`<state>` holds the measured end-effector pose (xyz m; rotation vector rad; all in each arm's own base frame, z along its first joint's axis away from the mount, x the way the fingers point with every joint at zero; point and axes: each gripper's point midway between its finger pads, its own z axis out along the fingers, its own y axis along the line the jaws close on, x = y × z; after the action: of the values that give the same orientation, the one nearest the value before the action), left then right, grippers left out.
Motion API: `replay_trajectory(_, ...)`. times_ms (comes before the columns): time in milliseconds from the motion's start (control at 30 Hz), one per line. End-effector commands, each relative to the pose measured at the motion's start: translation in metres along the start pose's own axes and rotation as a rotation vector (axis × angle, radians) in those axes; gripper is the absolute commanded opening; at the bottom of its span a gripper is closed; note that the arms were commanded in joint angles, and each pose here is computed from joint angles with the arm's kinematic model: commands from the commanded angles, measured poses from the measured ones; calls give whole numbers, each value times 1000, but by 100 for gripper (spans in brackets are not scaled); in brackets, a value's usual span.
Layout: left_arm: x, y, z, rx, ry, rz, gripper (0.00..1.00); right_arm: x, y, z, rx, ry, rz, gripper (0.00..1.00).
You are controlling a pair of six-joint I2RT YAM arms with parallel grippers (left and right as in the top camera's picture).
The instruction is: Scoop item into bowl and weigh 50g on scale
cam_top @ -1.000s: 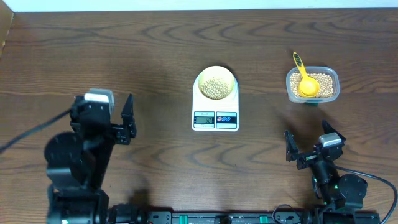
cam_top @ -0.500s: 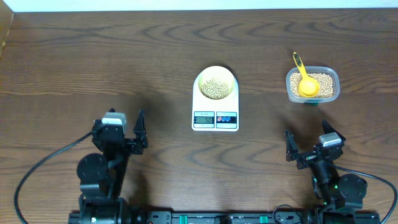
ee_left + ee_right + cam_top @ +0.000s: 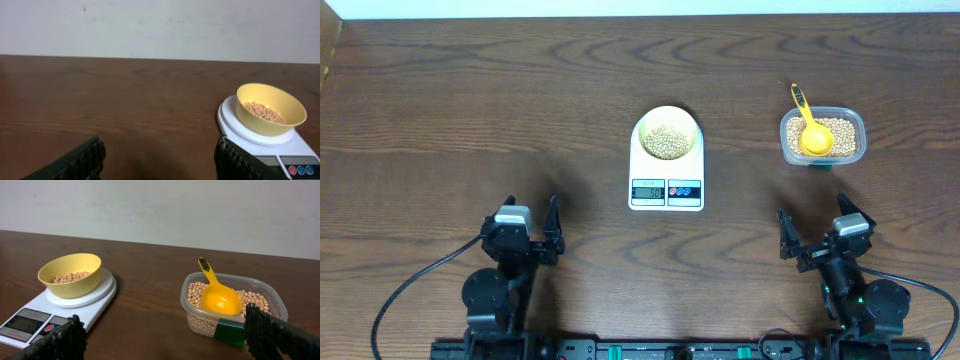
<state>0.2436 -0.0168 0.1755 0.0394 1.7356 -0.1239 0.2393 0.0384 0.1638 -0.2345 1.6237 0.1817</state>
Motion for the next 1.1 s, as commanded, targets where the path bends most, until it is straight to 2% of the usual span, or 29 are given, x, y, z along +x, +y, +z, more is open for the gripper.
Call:
replay_trajectory(0, 10, 2, 1, -7, 2, -6, 73, 2, -1, 0, 4, 3, -11, 99)
replay_trajectory(367, 42, 4, 5, -8, 28, -9, 73, 2, -1, 0, 4, 3, -11, 99)
replay_trajectory(1067, 35, 5, 4, -17, -11, 0, 73, 2, -1, 0, 4, 3, -11, 99)
